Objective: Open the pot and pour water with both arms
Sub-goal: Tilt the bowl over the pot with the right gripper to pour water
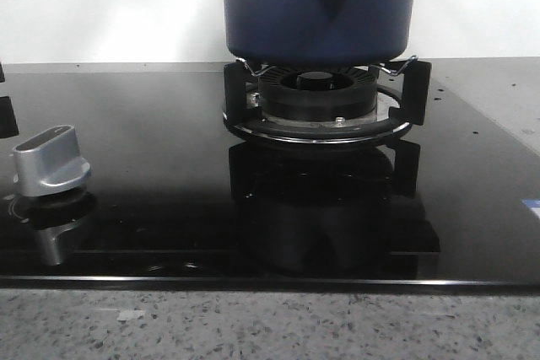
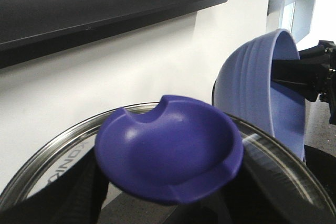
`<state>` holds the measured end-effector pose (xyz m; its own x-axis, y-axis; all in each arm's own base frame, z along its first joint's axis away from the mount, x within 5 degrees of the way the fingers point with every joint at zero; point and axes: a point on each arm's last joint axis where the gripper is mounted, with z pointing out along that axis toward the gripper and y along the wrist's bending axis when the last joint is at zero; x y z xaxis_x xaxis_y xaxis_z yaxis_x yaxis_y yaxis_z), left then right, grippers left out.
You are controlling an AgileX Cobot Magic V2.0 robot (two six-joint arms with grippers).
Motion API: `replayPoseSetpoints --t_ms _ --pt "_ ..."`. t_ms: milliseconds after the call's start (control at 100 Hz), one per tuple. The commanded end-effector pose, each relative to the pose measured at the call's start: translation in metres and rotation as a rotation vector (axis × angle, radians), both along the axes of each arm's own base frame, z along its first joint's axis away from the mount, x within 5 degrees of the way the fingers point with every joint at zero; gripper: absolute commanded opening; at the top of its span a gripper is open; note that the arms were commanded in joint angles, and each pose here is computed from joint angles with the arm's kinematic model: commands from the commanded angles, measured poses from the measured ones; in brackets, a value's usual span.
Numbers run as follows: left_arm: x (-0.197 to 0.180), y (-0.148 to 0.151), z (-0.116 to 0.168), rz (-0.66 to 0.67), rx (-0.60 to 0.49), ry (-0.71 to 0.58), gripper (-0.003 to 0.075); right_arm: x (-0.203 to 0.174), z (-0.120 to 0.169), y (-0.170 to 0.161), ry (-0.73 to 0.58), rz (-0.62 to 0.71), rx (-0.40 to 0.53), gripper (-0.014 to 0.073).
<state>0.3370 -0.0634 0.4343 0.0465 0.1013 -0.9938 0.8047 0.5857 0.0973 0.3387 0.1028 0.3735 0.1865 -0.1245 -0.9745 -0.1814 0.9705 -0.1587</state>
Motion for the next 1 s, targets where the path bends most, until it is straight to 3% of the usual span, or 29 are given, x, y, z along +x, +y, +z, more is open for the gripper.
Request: replayPoseSetpoints --t_ms 0,250,430,990 --pt "-0.019 0.0 0.036 -0.007 -0.102 -0.086 0.036 -0.014 0.036 -0.006 -0.162 -0.018 0.047 -0.0046" --pt "-0.019 0.0 0.036 -0.007 -0.102 -0.086 0.036 -0.024 0.031 -0.012 -0.366 -0.074 0.061 -0.0047" --pt "-0.019 0.0 0.036 -0.01 -0.102 -0.086 0.036 -0.035 0.015 -0.011 -0.474 -0.059 0.003 -0.0047" --pt "-0.019 0.0 0.036 -0.01 -0.102 -0.086 0.0358 -0.041 0.018 -0.012 -0.571 -0.062 0.009 -0.0047"
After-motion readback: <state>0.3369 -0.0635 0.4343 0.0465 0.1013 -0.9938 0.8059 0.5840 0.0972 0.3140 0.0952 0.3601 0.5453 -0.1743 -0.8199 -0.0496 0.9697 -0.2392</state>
